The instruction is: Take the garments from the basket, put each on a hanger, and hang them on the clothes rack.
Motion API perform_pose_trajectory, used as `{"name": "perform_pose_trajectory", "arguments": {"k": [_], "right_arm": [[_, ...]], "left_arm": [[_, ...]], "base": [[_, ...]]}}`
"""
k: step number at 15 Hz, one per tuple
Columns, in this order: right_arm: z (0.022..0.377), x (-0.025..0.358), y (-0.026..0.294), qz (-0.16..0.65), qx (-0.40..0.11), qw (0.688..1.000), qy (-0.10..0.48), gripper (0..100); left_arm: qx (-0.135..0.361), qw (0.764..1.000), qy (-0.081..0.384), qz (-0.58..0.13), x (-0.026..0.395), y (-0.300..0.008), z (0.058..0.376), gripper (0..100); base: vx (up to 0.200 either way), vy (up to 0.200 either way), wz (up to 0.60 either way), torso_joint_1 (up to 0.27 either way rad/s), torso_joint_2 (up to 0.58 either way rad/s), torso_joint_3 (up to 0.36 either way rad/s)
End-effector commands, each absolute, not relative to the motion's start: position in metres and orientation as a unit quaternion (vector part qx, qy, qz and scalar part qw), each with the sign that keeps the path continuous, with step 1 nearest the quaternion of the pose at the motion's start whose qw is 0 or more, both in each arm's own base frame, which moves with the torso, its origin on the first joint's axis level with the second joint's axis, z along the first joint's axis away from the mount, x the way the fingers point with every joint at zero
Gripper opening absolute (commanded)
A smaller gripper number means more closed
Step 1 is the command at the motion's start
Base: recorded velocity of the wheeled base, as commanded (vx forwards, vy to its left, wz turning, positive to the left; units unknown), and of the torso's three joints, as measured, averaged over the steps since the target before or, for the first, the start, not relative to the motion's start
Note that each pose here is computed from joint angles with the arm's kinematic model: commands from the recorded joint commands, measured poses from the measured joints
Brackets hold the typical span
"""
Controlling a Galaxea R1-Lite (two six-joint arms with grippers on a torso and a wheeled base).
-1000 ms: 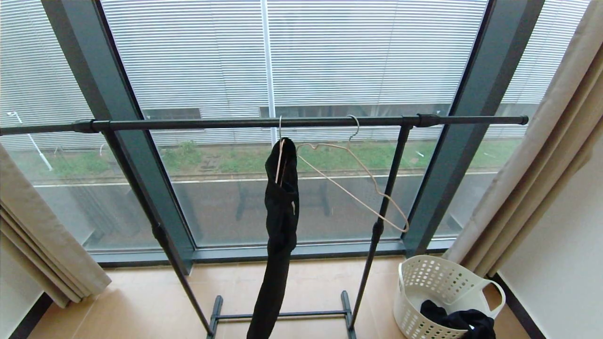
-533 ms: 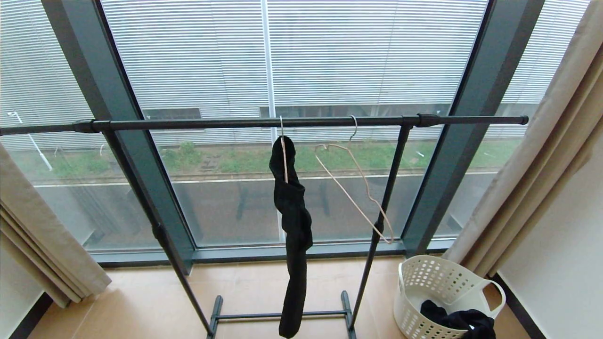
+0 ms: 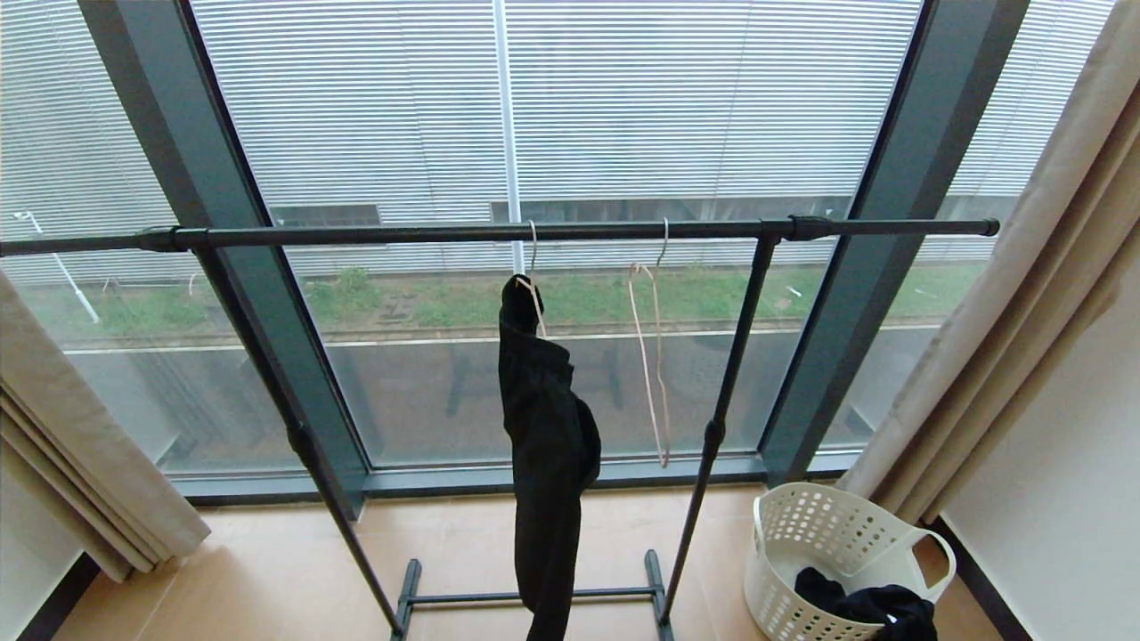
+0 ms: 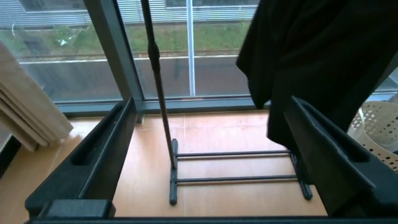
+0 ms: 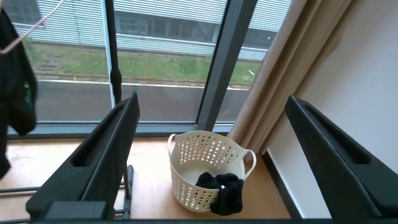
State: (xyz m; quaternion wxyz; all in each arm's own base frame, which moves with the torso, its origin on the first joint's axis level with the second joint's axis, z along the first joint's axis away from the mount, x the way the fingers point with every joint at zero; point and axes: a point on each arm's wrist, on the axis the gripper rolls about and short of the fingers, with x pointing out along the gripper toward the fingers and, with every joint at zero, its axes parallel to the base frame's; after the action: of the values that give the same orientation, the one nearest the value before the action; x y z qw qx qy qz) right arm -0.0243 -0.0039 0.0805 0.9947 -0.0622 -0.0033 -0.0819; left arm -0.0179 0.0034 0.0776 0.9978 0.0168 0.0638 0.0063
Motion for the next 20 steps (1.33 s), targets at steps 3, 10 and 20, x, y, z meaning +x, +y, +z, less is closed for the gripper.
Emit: {"name": "perform_pose_trajectory", "arguments": {"k": [3,10,20], "right_arm": [[0.0765,-0.0233,-0.0010,-0.016,-0.029,0.999,0.007,100],[0.0762,-0.0231,-0.0030,-0.060,0.008,0.998,0.004,100],[0.0768,-0.0234,-0.0014,-0.025,0.011,1.000,0.004,100]], "left_arm": [[0.018,0.998,0.053,0.026,-0.0201,0.0013,0.0758,100],[-0.002,1.000,0.020,0.008,-0.0249,0.0002,0.0759,100],[-0.003,1.000,0.020,0.004,-0.0249,0.0000,0.0759,100]], "base": [[0.000,0.000,0.00,0.000,0.00,0.000],[0.000,0.000,0.00,0.000,0.00,0.000],[0.000,0.000,0.00,0.000,0.00,0.000]]}}
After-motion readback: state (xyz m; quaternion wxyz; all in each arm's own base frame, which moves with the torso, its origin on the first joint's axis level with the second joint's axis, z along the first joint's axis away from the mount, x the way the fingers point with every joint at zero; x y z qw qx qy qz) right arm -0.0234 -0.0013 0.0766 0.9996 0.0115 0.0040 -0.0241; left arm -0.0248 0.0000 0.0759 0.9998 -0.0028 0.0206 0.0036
